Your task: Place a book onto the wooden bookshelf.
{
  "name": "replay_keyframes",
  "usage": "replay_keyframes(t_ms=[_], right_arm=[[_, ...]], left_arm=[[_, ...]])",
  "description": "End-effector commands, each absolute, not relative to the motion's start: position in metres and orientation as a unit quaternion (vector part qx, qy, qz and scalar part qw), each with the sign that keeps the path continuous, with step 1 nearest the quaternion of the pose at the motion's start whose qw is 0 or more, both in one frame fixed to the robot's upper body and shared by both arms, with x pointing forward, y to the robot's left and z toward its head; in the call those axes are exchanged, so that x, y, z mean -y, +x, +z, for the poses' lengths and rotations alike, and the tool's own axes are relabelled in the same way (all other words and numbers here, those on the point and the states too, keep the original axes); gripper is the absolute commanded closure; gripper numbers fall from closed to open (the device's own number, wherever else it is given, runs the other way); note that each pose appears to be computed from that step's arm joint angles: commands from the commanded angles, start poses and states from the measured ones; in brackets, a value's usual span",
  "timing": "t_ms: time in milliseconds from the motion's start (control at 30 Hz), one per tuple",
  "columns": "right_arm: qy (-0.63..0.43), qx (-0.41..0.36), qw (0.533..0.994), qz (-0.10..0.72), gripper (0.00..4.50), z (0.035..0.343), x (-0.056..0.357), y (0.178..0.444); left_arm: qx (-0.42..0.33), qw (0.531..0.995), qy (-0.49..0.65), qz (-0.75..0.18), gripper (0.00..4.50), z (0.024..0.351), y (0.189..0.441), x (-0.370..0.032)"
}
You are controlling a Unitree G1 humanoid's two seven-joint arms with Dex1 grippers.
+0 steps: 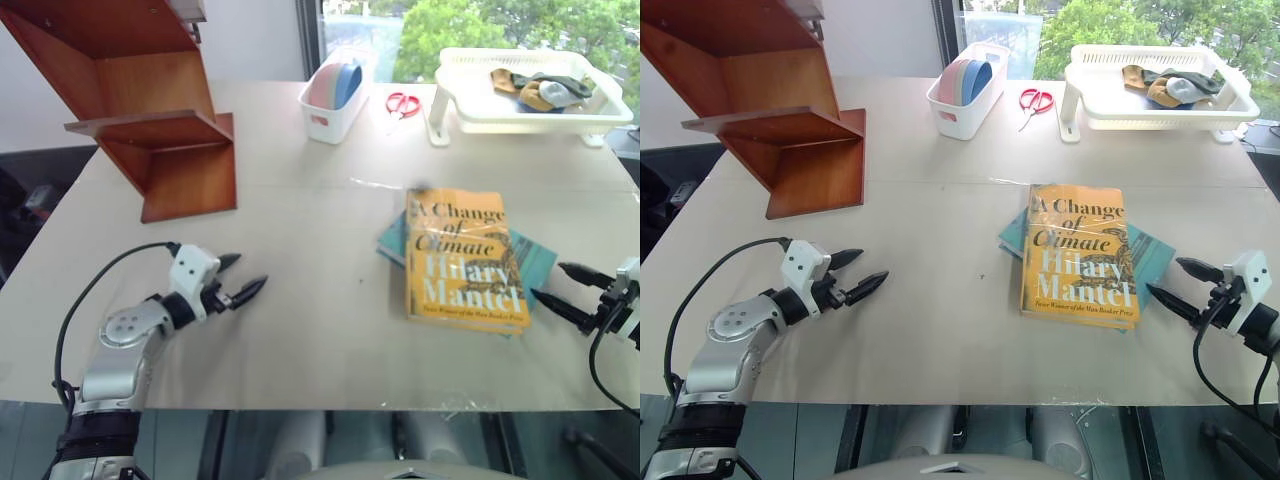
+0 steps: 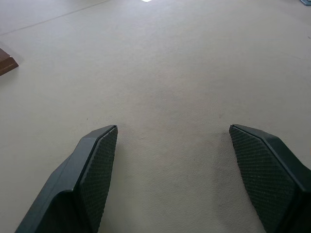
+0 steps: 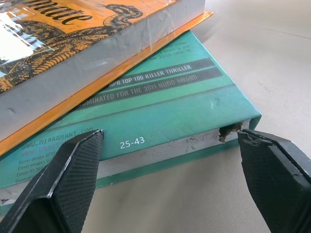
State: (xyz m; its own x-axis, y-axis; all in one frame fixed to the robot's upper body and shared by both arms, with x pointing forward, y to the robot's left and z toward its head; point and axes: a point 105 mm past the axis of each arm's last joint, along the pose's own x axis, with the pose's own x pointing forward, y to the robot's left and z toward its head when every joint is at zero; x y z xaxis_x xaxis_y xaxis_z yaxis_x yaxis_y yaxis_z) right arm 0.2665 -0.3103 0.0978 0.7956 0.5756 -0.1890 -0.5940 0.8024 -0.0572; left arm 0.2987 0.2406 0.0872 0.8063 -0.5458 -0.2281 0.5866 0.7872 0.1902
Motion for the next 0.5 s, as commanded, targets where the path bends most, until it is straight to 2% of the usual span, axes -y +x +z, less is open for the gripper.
replay_keyframes(t_ms=[33,500], right_arm=[[-0.067,-0.081,0.946,0.308,0.00,0.0997,0.3137,0.2660],[-0.070,-0.079,0.946,0.307,0.00,0.1005,0.3143,0.2686]], left_arm=[[-0.060,0.941,0.135,-0.305,0.65,0.0993,0.2982,-0.2396],[-0.058,0.941,0.133,-0.307,0.65,0.1002,0.2998,-0.2396]])
